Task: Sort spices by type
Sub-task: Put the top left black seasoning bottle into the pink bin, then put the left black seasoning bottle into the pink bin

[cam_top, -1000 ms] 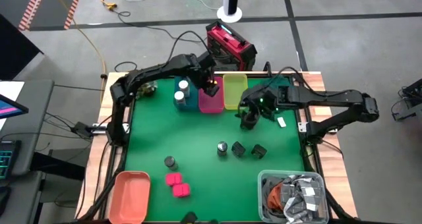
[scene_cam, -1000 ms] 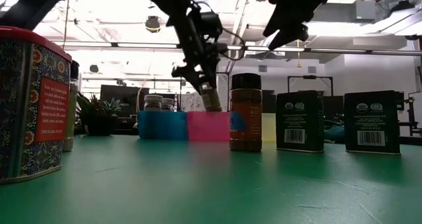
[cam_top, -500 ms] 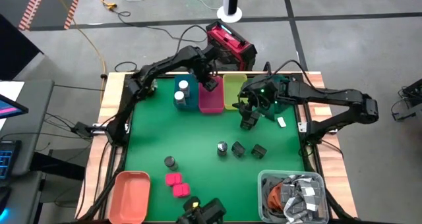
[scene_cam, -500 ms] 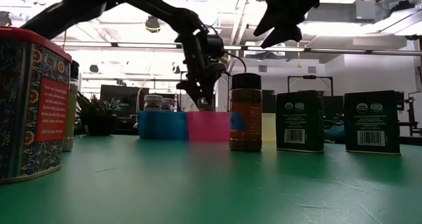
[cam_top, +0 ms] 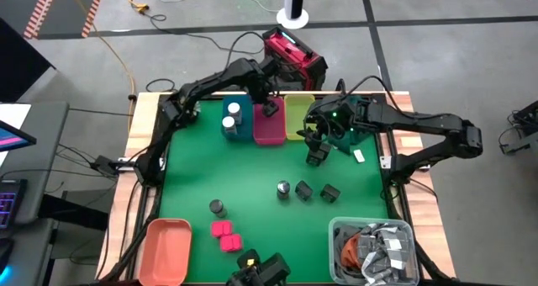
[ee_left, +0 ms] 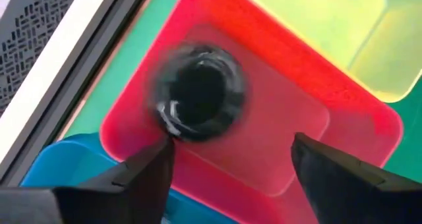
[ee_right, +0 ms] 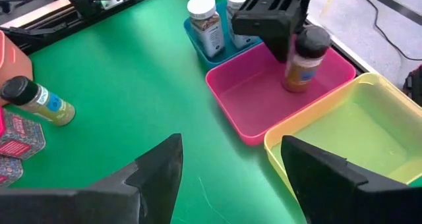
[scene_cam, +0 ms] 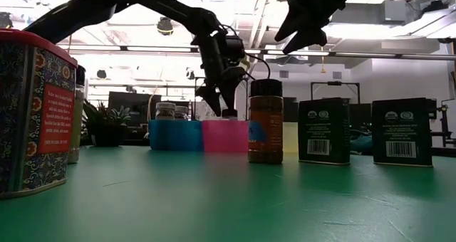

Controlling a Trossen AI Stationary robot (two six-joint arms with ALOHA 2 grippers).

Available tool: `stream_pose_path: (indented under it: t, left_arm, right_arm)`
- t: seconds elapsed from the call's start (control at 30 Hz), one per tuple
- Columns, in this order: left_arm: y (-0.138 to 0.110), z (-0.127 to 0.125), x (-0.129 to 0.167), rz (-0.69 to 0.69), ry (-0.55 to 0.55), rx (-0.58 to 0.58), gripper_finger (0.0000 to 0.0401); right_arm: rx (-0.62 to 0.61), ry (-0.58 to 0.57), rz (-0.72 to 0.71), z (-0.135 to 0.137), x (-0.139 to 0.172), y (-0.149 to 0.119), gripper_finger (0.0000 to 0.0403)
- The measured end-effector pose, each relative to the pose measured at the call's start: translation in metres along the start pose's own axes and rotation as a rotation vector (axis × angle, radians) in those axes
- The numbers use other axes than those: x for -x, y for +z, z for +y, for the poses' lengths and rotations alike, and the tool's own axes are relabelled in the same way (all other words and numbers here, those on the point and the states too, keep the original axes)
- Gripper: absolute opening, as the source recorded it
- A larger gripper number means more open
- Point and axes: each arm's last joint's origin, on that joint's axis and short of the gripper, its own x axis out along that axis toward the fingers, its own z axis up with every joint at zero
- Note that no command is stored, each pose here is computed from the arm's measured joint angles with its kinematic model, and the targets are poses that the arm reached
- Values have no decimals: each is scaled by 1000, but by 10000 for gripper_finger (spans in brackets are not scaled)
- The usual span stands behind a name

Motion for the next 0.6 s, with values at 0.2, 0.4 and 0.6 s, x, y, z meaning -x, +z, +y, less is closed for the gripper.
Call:
stream_pose_path:
  t: [0.2,0.4,0.6]
  left_arm:
    - [3,-5,28,-61,19,-15,304]
    - [-17,-41,106,-140,94,-221,296]
    - [-61,-86,140,27,55,-169,294]
  right_arm:
    - [1,-1,4,0,0,0,284]
    - [5,-11,43,-2,8,-5,284]
    - [16,1,9,-3,30,-5,284]
